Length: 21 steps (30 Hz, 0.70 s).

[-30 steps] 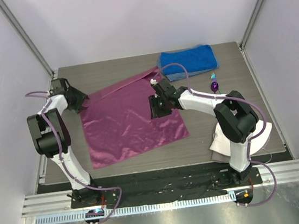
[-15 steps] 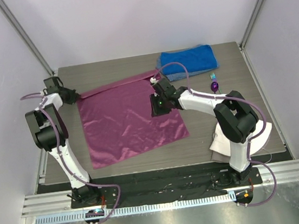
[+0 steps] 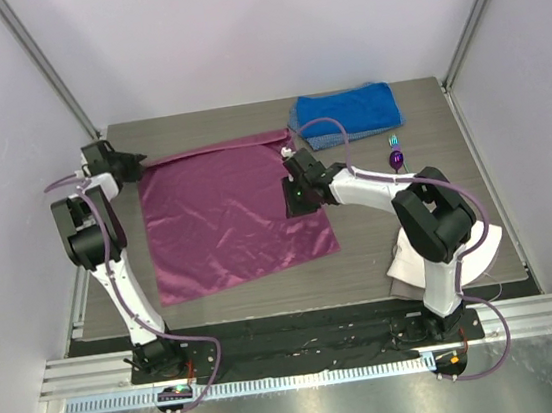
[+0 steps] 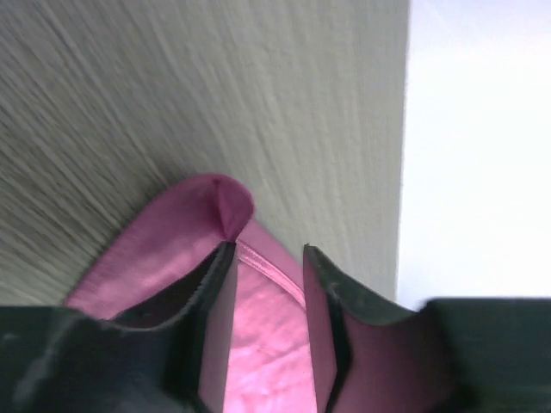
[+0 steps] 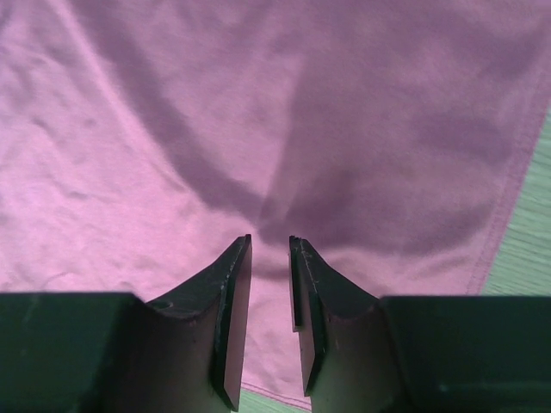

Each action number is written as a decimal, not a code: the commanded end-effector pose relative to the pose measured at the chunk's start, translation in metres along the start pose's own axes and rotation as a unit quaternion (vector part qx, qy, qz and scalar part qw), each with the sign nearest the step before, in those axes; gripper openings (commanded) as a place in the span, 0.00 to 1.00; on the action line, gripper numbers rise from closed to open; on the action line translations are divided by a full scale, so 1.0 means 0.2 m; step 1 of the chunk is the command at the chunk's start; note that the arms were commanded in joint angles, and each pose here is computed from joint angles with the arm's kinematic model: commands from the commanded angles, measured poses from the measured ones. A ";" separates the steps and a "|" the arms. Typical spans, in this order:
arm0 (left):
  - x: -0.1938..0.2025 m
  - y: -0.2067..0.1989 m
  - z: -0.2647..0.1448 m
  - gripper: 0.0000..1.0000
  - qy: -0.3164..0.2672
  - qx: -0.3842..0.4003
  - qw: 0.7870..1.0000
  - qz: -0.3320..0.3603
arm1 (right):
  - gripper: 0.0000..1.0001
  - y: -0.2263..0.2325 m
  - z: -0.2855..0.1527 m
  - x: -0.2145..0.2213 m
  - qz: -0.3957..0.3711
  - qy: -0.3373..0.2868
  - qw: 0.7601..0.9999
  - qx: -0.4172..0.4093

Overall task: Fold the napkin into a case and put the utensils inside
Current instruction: Smooth out the napkin at the center of the board.

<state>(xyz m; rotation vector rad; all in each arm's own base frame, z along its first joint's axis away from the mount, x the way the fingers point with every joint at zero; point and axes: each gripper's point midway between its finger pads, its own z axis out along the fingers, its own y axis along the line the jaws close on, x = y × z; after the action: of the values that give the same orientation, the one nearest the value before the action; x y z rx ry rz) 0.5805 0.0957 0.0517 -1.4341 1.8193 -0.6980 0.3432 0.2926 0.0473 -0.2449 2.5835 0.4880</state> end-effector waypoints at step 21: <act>0.96 0.19 -0.88 0.54 0.115 -0.052 0.962 0.241 | 0.42 -0.29 -0.14 0.35 -0.006 0.028 0.996 0.082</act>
<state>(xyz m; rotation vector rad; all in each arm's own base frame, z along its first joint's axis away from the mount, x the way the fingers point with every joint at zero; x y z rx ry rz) 0.4276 -0.0503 0.1115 -1.0332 2.1721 -0.5538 0.3071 0.2464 0.0228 -0.2197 2.6247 0.3510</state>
